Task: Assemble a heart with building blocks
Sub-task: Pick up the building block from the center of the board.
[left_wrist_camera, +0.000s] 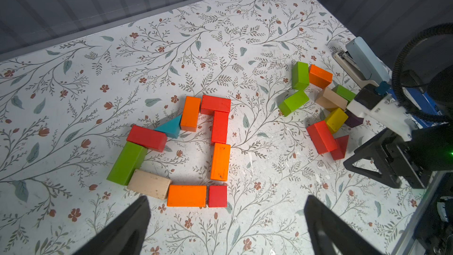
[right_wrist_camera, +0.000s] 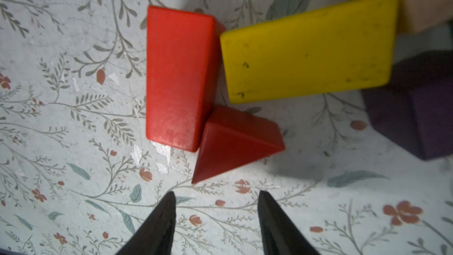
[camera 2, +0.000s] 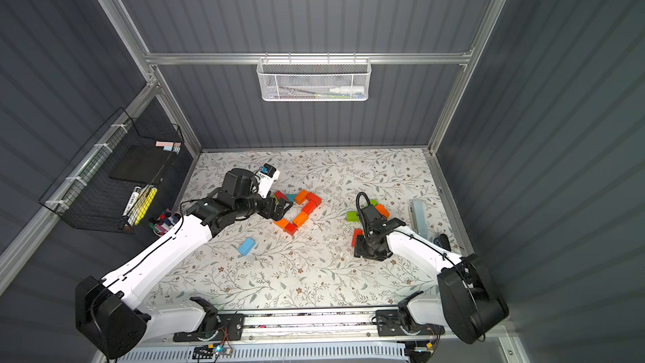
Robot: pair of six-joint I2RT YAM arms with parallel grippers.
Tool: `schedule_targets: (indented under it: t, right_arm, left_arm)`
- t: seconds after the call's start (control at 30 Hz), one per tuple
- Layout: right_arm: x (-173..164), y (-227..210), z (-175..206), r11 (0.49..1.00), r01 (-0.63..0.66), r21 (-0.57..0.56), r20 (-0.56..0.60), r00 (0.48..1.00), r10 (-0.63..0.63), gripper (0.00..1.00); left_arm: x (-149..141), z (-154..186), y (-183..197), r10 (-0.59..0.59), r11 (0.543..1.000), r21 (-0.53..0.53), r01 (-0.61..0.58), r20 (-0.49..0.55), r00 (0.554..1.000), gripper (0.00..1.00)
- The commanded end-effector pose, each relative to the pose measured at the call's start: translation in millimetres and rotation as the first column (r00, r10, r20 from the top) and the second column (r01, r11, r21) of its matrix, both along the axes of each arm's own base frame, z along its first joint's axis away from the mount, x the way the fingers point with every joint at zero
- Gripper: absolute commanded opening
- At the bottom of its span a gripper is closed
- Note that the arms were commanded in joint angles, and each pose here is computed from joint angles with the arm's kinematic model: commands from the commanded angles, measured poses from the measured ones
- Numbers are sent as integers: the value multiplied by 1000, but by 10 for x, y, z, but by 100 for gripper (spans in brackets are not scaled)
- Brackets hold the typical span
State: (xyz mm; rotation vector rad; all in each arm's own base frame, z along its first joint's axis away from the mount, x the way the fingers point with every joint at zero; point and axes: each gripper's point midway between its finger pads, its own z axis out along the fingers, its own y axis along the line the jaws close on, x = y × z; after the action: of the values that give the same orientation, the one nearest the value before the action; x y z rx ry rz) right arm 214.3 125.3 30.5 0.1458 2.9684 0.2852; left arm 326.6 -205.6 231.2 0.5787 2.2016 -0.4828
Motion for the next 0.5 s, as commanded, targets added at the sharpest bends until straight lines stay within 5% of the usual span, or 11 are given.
schedule_targets:
  t: [0.0,0.2,0.47]
  right_arm:
    - [57,-97,-62,997,40,-69,5,999,-40,56]
    - [34,-401,-57,974,77,-215,25,997,-73,50]
    - [57,-641,20,956,150,-252,62,988,-138,46]
  left_arm:
    - [-17,-4,19,-2,1000,-4,2,5,1000,99]
    - [-1,-37,17,0,1000,2,0,-4,1000,99]
    - [0,-77,18,-3,1000,11,3,-14,1000,99]
